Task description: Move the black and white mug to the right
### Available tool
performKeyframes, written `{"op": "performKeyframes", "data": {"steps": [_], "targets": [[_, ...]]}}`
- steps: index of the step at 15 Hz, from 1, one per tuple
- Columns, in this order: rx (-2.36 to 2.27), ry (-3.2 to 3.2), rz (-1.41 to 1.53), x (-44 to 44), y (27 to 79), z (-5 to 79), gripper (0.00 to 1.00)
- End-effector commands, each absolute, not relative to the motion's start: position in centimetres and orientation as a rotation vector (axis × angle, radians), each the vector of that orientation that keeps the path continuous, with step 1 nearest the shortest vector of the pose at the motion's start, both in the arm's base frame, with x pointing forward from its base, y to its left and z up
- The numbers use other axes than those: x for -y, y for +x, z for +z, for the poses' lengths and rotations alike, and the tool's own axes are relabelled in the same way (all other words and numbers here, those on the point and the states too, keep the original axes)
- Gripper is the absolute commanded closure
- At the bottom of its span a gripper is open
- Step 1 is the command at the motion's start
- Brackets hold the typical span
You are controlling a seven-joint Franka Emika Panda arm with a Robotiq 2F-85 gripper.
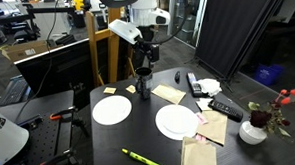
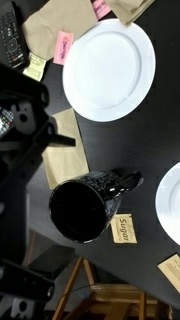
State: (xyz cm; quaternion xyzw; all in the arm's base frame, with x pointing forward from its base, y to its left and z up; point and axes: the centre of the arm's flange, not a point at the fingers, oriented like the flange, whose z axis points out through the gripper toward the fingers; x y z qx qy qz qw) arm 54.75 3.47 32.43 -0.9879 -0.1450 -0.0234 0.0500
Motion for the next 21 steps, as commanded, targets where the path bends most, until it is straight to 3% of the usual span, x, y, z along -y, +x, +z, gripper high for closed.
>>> {"op": "performKeyframes", "data": {"steps": [1, 21], "targets": [[0.493, -3.009, -0.108, -4.4, 55.4, 31.2, 0.00], [0.582, -3.059, -0.097, -4.9, 55.8, 27.2, 0.00]]}}
